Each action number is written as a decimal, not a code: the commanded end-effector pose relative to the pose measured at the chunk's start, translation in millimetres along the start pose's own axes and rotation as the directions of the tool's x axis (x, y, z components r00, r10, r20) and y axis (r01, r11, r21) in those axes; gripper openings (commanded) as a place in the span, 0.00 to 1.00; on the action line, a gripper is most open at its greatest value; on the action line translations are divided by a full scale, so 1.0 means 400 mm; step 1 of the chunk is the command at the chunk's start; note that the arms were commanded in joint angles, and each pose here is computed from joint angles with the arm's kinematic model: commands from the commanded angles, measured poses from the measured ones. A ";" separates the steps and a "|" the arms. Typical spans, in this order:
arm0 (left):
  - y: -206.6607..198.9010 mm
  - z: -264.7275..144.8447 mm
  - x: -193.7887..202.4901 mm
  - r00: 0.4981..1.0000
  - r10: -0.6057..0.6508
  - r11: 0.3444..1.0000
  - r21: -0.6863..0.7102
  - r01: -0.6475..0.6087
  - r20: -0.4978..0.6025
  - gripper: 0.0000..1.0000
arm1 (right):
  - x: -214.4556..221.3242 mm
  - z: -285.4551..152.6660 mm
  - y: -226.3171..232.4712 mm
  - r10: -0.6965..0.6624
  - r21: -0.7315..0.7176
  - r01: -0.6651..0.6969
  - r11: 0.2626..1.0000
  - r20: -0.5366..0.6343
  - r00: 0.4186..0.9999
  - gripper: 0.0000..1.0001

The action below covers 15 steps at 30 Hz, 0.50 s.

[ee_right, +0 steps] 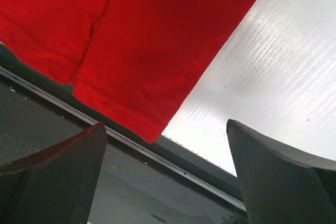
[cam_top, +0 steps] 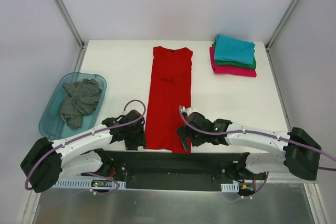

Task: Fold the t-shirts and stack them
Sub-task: Grab the bottom of the folded rectangular tshirt with both arms

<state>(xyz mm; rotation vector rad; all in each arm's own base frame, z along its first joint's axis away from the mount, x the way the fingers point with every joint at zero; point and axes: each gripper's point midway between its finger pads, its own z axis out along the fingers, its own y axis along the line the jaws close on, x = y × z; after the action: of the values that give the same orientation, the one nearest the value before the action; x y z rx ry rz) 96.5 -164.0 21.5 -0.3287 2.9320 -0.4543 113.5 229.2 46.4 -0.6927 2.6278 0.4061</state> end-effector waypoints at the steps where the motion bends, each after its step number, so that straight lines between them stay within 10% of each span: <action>1: -0.017 0.016 0.012 0.999 0.004 0.999 0.035 -0.003 -0.041 0.46 | -0.042 -0.007 0.002 0.054 0.087 -0.063 0.994 0.097 0.994 0.99; 15: 0.020 0.044 0.026 0.998 -0.027 0.999 -0.027 0.026 -0.056 0.00 | 0.049 0.057 0.068 0.073 0.055 -0.073 0.996 -0.002 0.997 0.78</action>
<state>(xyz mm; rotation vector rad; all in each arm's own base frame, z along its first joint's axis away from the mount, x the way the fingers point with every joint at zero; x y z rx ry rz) 95.6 -177.7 13.3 -0.3362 2.9647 -0.5221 90.7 238.2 21.4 -0.6629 2.6720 0.2862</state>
